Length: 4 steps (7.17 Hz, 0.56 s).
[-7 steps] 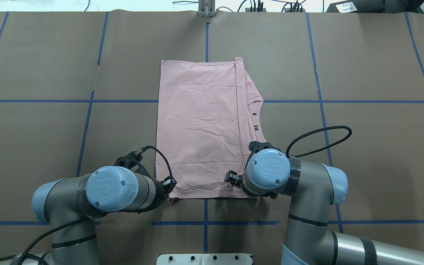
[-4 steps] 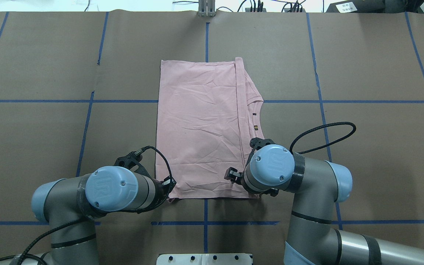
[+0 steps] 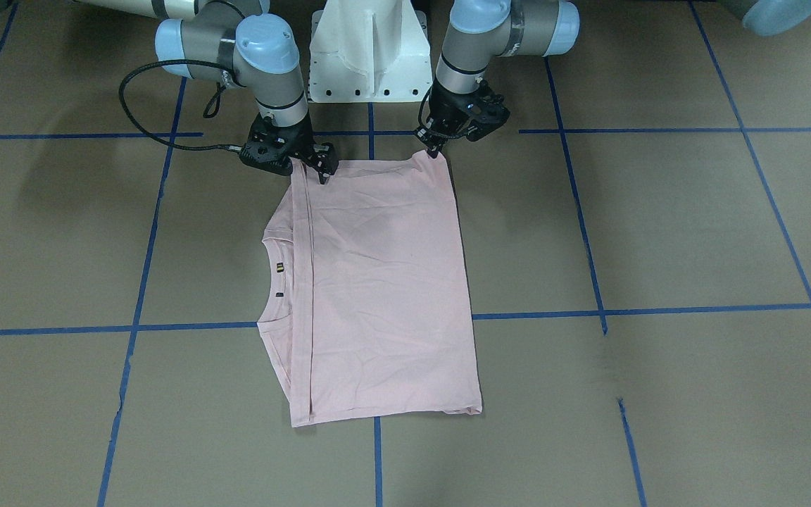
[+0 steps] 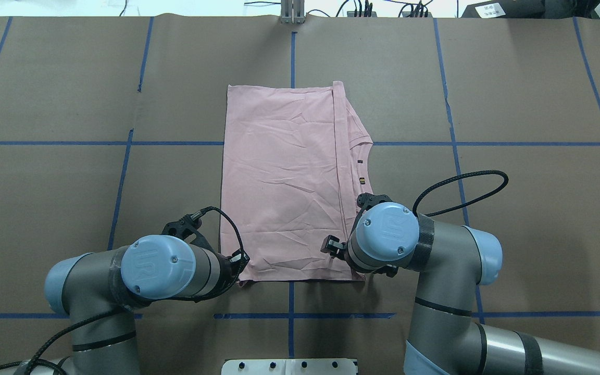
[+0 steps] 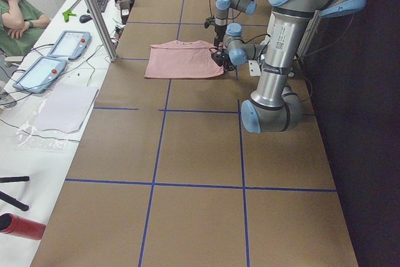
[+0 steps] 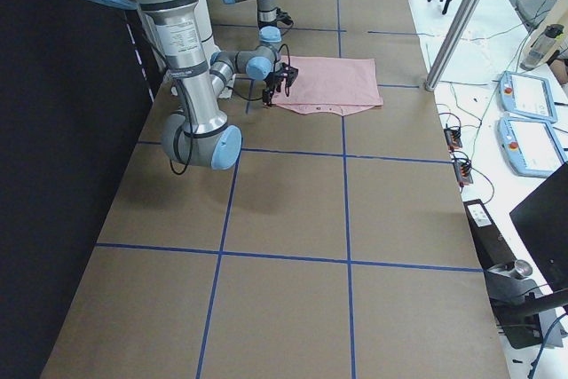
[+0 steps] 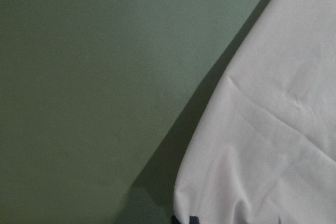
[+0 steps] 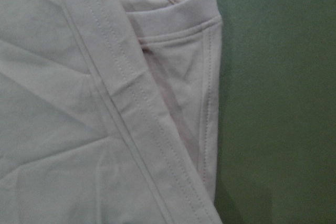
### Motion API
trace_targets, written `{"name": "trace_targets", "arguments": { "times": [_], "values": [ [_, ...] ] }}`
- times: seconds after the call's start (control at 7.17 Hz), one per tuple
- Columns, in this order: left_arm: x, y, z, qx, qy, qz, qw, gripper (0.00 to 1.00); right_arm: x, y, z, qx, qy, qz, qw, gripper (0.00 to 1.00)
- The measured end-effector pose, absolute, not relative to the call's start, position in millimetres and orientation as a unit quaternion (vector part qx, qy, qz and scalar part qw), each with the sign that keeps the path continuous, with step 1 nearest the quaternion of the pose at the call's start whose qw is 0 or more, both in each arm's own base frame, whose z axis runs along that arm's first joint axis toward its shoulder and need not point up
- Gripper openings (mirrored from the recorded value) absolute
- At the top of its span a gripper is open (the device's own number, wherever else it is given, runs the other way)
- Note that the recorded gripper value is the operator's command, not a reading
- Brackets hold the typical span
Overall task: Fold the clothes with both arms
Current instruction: 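Grasp the two near corners of the shirt with both grippers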
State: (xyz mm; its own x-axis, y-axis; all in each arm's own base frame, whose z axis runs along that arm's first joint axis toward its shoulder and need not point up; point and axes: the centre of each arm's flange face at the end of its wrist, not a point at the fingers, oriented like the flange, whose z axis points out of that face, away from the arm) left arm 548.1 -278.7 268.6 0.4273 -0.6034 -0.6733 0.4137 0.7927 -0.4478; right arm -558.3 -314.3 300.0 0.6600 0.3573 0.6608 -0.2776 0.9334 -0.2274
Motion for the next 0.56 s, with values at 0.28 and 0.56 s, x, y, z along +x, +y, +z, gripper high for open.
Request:
{"name": "trace_targets", "arguments": {
  "times": [0.28, 0.56],
  "values": [
    [547.9, -278.7, 269.8, -0.107, 0.44, -0.304, 0.838, 0.0, -559.6, -312.8, 300.6, -0.053, -0.373, 0.173, 0.91, 0.42],
    [547.8, -278.8, 270.2, -0.107, 0.44, -0.304, 0.838, 0.0, -560.6, -312.5, 300.7, -0.053, -0.373, 0.172, 0.91, 0.0]
  ]
}}
